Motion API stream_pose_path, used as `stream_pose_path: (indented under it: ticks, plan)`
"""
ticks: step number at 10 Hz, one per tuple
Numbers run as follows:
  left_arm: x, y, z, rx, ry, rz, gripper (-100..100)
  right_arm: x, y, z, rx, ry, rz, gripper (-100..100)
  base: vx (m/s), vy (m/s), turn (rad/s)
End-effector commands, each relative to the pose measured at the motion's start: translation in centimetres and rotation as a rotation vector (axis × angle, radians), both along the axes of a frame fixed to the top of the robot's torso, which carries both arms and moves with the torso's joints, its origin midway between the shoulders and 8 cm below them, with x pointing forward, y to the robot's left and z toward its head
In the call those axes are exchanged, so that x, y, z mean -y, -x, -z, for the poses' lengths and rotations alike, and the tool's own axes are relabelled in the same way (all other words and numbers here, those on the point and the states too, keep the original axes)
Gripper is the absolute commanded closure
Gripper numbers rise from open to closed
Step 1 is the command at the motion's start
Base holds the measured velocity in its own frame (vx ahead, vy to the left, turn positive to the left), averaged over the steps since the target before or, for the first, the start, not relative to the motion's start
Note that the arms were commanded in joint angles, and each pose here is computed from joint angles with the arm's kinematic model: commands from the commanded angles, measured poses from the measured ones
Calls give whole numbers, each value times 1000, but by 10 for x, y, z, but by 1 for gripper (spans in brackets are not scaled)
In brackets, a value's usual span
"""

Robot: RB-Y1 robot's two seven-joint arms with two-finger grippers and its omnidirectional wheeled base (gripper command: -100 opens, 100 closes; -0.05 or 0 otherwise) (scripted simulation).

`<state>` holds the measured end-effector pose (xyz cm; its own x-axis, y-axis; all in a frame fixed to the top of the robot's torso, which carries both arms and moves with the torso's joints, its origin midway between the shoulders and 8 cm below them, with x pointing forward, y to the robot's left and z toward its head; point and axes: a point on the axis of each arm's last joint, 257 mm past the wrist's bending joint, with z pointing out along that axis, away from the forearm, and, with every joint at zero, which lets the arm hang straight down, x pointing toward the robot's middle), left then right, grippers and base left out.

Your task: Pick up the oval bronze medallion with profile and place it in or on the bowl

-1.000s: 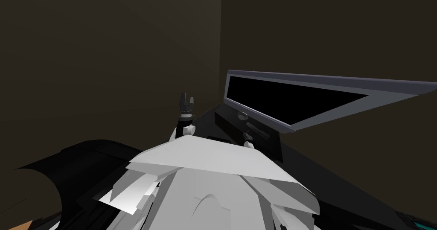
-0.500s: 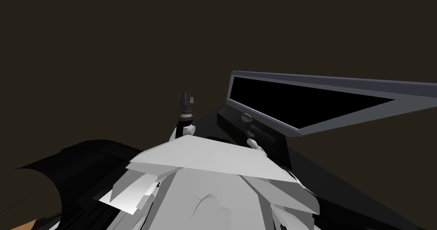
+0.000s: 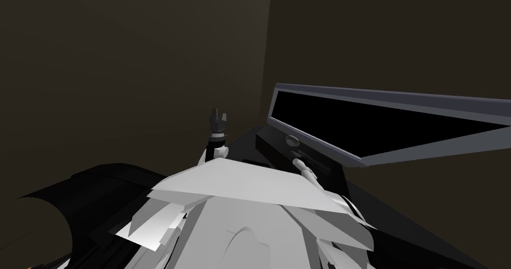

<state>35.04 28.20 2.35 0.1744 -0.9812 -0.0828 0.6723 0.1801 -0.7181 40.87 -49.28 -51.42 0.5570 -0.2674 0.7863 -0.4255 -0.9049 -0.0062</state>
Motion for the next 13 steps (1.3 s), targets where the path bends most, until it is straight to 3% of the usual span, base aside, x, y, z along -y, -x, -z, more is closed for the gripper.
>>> stream_pose_path:
  ticks: [1, 4, 5, 7, 9, 13]
  plan:
    - [0, 0, 0, 0, 0, 0, 0, 4, -4, -6, 2, -2, 6, 100, 76, 36, -2]
    - [0, 0, 0, 0, 0, 0, 0, 22, -12, -19, 7, 2, 19, 100, 73, 50, 4]
    - [0, 0, 0, 0, 0, 0, 0, 39, -19, -32, 14, 6, 34, 100, 97, 65, 7]
    - [0, 0, 0, 0, 0, 0, 0, 48, -22, -39, 18, 8, 41, 100, 129, 38, -8]
    - [0, 0, 0, 0, 0, 0, 0, 72, -30, -59, 32, 13, 66, 100, 153, 46, -4]
    - [0, 0, 0, 0, 0, 0, 0, 93, -35, -78, 48, 17, 89, 100, 102, 19, -10]
